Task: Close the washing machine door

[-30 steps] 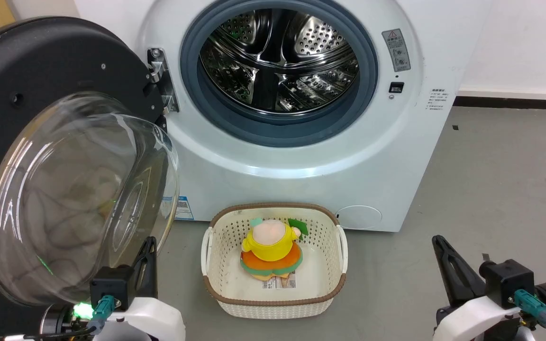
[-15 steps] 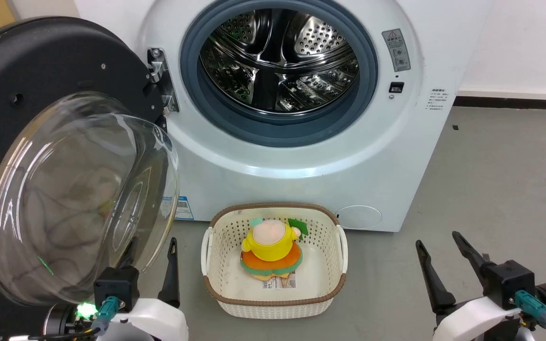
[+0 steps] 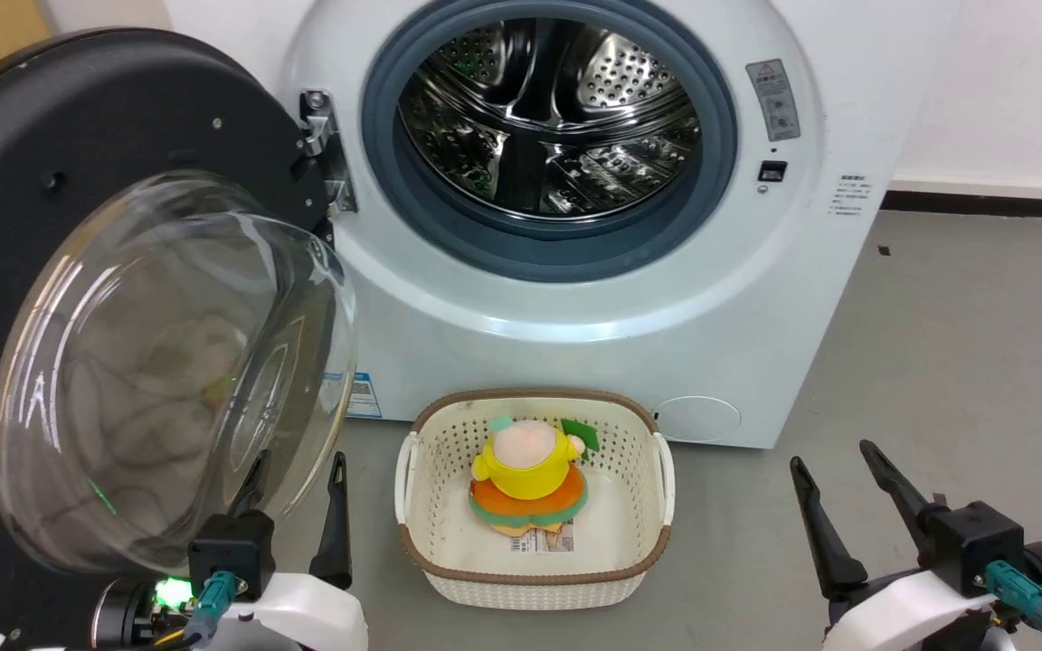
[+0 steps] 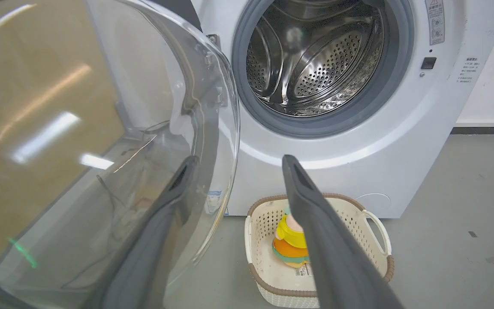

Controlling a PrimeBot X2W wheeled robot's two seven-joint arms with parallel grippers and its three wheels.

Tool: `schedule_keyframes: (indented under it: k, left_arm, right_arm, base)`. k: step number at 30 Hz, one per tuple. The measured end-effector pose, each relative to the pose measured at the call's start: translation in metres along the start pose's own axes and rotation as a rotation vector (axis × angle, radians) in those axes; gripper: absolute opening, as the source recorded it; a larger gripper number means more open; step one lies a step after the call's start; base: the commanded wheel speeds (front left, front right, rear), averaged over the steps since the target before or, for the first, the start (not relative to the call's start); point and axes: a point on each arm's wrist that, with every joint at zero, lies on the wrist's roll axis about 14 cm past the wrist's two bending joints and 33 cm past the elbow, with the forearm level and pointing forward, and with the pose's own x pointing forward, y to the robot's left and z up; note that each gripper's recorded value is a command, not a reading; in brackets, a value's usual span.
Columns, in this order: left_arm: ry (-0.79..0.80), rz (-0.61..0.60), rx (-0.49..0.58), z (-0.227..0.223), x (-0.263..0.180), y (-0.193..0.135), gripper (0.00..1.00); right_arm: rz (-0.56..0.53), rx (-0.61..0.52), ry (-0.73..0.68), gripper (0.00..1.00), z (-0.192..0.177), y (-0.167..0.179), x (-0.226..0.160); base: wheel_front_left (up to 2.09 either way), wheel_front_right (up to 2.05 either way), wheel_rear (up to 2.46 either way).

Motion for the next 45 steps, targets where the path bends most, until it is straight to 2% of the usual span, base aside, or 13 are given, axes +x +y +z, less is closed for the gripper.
schedule_keyframes:
  k: [45]
  left_arm:
    - [-0.072,0.254,0.011,0.007,-0.058,0.066,1.0]
  right_arm:
    - [0.323,0.05,-0.043,1.0,-0.002,0.098,0.026]
  base:
    - [0.0,0.0,0.0]
